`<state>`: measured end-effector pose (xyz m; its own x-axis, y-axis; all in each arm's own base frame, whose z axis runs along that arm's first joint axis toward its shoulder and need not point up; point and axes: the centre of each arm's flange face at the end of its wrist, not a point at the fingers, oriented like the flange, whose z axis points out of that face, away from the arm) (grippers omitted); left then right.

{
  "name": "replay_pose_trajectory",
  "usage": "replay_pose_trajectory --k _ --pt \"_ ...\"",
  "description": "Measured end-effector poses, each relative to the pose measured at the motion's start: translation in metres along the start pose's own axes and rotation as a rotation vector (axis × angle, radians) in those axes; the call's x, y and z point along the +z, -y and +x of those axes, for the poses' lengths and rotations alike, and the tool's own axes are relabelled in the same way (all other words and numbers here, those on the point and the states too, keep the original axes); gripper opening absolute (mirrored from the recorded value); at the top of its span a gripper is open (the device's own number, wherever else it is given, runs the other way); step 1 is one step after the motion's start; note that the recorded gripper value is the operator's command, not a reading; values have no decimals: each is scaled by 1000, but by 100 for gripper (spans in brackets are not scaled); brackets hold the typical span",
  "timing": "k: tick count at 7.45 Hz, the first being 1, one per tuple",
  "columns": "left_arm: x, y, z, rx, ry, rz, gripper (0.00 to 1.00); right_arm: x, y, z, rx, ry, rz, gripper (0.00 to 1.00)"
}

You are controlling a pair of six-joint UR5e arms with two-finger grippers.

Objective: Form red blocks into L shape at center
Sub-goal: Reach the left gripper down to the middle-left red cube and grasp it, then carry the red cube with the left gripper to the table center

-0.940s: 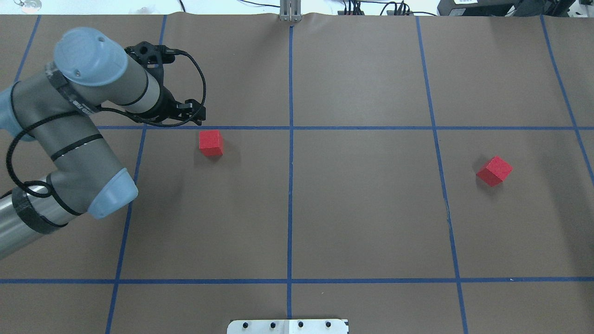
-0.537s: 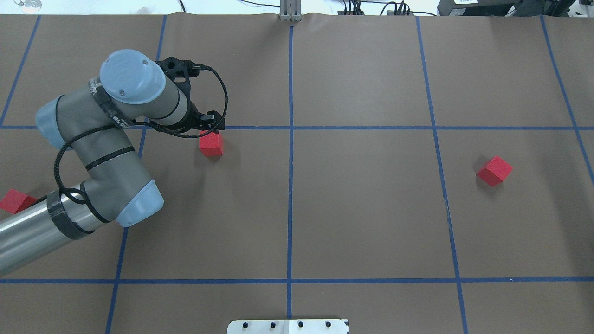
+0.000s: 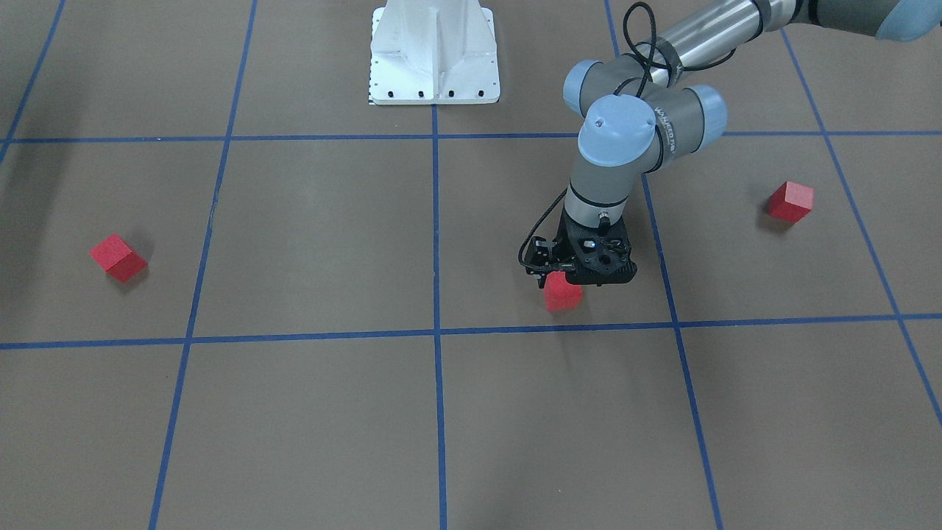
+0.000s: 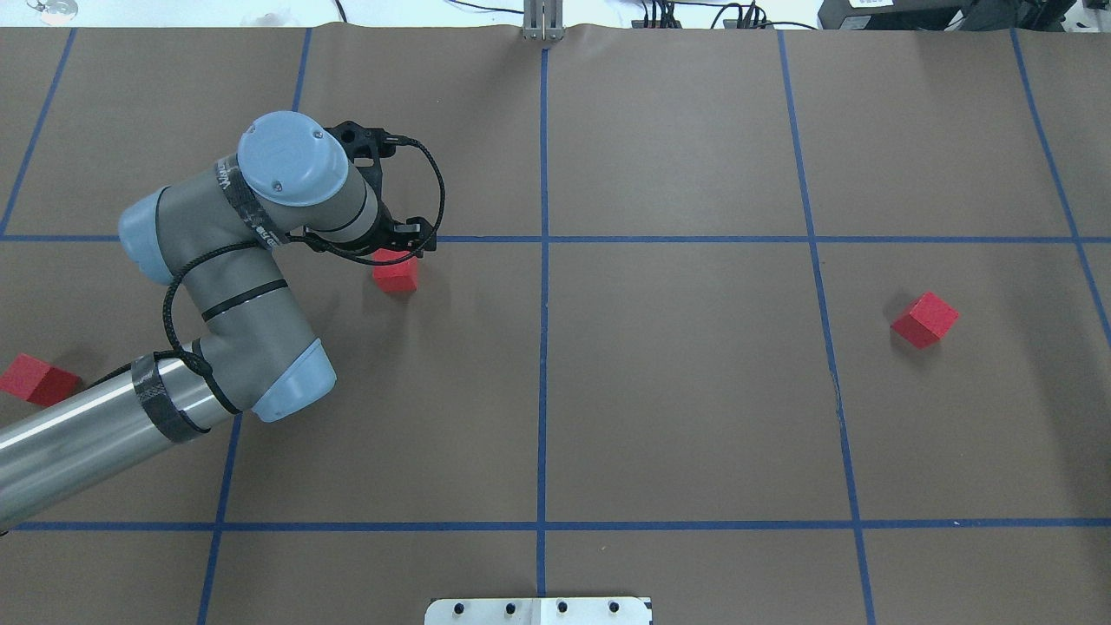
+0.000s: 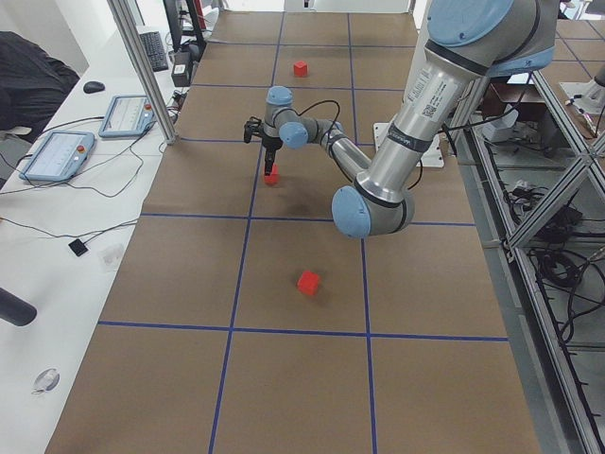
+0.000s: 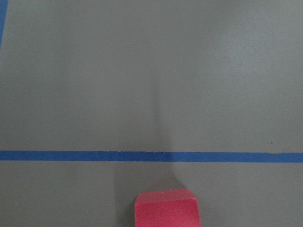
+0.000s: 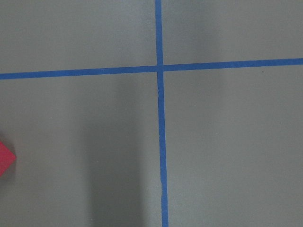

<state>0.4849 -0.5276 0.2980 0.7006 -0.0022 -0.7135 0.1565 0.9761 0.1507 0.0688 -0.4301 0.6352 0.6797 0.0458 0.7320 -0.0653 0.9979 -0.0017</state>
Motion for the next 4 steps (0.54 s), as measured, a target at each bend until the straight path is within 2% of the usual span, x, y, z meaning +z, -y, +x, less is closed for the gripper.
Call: replay_pose_trajectory --k 3,4 --pt "19 -10 1 9 19 -24 100 1 0 1 0 -2 -2 99" --pt "23 -13 3 12 23 -30 73 1 0 1 0 -2 -2 99"
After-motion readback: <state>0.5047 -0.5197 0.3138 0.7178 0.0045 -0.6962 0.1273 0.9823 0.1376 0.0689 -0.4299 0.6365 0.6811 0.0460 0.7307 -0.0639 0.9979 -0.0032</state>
